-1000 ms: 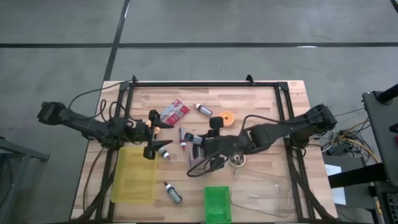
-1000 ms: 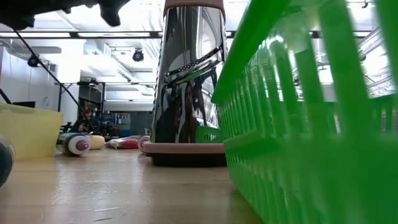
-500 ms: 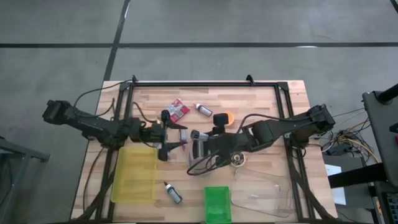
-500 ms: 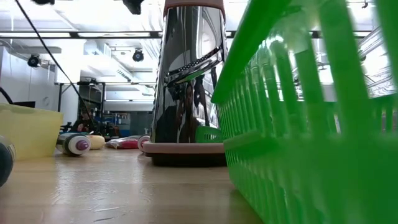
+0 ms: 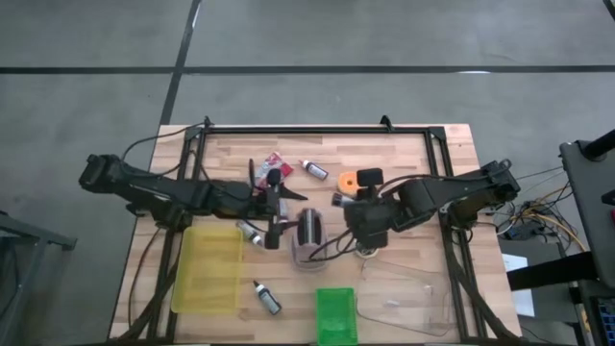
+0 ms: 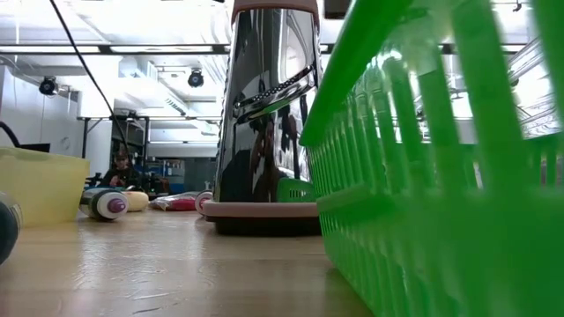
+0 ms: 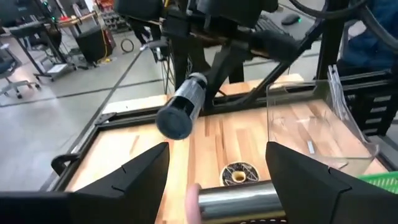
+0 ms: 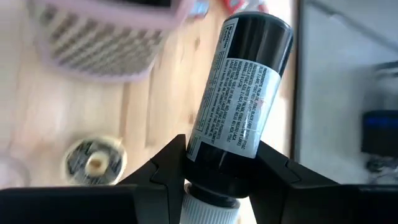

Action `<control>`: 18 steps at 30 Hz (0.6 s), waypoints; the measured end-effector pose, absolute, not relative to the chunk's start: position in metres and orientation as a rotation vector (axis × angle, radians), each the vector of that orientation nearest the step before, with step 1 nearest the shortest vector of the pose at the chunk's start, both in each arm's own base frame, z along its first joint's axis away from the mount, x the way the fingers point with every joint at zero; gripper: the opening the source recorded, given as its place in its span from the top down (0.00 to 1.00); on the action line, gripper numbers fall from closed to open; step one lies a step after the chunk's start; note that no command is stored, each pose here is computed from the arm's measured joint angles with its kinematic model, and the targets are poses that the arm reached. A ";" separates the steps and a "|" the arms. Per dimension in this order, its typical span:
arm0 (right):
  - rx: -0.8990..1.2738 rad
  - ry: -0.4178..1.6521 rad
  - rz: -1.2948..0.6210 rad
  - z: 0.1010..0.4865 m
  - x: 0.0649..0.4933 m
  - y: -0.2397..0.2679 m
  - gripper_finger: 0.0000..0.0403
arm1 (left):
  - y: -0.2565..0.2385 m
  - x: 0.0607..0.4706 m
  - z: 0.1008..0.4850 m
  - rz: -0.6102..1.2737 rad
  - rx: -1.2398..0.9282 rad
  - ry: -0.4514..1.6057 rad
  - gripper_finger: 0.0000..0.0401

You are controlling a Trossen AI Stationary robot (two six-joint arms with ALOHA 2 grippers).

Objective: Pick & Place Food Item
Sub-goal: Put the top black food coloring bottle into the transparent bin

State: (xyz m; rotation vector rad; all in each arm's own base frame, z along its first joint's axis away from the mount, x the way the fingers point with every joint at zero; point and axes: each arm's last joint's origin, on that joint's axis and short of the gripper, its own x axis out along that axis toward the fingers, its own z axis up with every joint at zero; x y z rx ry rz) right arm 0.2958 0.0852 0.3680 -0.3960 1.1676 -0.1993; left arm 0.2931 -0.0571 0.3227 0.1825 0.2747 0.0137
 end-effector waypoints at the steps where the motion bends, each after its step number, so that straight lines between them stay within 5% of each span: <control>1: -0.387 1.196 -0.180 0.367 0.293 0.086 0.70 | -0.058 0.295 0.320 0.013 0.182 0.286 0.32; 18: -0.399 1.194 -0.166 0.375 0.288 0.090 0.70 | -0.068 0.346 0.324 -0.007 0.226 0.332 0.32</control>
